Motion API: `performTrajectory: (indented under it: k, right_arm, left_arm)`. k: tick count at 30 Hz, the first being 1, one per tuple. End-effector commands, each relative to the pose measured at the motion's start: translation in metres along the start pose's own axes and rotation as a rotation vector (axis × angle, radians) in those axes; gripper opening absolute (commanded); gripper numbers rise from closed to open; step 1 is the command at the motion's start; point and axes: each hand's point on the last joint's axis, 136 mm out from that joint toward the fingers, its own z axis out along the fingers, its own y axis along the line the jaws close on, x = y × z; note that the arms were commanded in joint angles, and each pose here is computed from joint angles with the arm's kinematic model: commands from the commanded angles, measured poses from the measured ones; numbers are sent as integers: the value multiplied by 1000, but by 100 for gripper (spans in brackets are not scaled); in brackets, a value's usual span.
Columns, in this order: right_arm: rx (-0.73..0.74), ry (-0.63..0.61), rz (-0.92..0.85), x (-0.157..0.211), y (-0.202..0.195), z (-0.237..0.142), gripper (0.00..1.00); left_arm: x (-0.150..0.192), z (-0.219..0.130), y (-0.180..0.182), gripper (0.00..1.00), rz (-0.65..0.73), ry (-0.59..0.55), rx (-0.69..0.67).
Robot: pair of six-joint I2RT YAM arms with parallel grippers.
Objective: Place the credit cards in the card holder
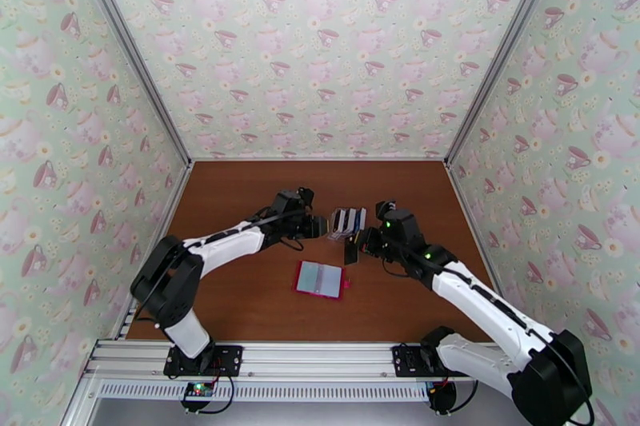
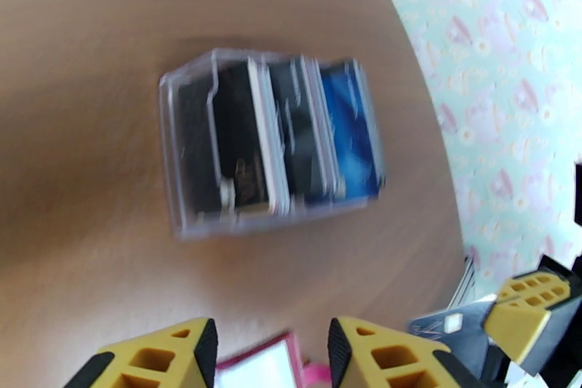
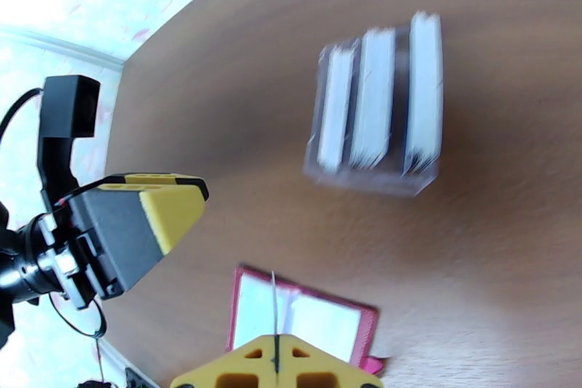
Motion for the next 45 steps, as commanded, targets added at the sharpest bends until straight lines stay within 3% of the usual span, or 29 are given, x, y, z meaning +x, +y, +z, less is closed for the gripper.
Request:
performTrajectory:
  k: [1,9,19,45]
  right_arm:
    - [-136,-15,49,8,17,7,0]
    - [-230,-8,104,37,8,26,0]
    - [-267,11,104,55,2,41,0]
    - [-275,40,153,83,-12,76,0]
  left_arm:
    - [33,-10,23,46,38,65,-107]
    - [78,-25,42,46,48,142,-171]
    - [111,-24,54,45,26,192,-169]
    - [137,-14,72,41,2,224,-164]
